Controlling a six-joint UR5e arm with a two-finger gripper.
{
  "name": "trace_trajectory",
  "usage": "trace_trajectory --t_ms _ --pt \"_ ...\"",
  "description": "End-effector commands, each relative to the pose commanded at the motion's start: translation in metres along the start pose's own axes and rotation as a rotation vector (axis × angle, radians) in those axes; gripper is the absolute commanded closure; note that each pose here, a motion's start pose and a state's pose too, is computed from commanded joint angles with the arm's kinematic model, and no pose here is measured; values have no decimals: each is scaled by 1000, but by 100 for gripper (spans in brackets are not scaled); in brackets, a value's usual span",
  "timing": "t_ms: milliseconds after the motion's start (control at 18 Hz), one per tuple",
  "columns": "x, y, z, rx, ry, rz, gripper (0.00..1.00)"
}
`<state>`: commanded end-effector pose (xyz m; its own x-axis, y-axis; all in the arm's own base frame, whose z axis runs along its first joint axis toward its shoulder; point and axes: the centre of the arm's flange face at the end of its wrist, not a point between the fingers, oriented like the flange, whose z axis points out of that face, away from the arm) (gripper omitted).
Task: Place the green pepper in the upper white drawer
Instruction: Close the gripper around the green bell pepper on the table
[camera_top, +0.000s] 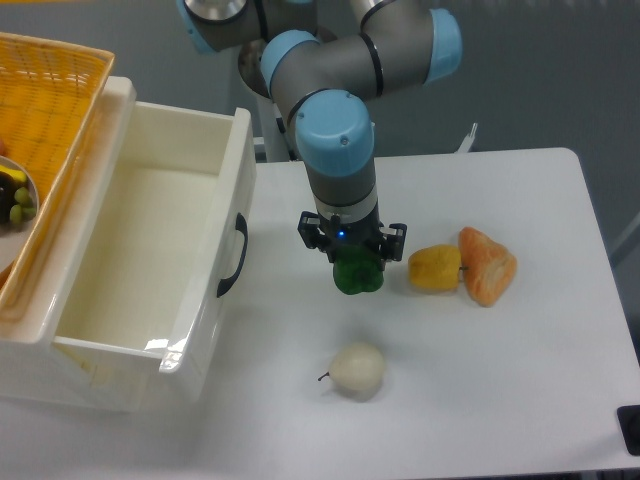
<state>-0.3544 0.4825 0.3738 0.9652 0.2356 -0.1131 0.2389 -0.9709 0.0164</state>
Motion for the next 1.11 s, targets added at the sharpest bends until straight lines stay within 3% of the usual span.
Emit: trace_trajectory --t_ms 1111 --pt "0 2 -13 37 17 -19 48"
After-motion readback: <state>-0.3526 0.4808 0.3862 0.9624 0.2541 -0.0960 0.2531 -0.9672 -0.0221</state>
